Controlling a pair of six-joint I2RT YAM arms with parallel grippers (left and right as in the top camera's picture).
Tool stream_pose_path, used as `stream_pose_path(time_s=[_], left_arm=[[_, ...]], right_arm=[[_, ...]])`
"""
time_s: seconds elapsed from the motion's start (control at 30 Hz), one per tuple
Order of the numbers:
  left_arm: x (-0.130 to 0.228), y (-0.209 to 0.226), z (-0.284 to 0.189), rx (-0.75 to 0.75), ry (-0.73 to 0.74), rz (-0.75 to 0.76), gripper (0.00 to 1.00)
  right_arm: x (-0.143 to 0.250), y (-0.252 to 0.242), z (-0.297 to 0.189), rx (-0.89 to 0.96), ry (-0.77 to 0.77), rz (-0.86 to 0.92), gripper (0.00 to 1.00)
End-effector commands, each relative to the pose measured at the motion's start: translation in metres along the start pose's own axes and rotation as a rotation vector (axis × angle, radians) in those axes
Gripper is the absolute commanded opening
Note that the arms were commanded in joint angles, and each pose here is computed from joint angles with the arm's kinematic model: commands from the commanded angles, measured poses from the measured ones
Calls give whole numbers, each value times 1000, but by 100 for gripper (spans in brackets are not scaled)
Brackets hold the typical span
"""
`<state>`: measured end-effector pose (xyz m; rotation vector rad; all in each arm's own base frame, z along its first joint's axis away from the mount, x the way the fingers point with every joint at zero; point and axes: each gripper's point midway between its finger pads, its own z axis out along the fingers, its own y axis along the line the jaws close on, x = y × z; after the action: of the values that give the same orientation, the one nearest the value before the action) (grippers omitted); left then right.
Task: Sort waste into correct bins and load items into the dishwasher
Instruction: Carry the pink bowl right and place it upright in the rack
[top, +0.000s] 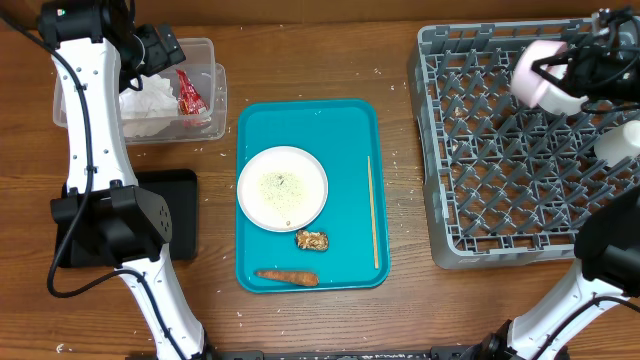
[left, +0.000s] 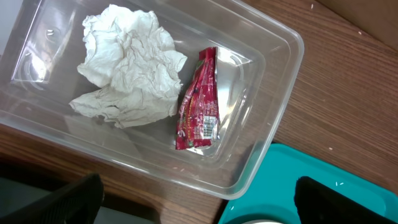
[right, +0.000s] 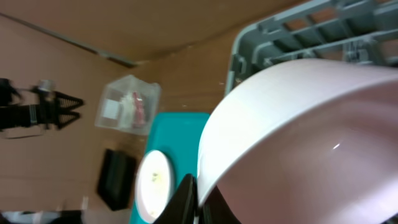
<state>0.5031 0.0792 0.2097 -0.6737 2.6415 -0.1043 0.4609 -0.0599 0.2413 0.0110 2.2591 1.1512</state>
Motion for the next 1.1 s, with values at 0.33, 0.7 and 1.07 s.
stream_pose_path(time_s=[0.33, 0.7, 1.07], left_arm=[[4, -5, 6, 1, 14, 5, 100], [4, -6, 6, 2, 14, 5, 100], [4, -5, 6, 1, 13, 5, 100]], right_arm=[[30, -54, 20, -5, -21, 64, 4], [29, -90, -15, 113, -76, 175, 4], [27, -103, -40, 269, -69, 259, 15]])
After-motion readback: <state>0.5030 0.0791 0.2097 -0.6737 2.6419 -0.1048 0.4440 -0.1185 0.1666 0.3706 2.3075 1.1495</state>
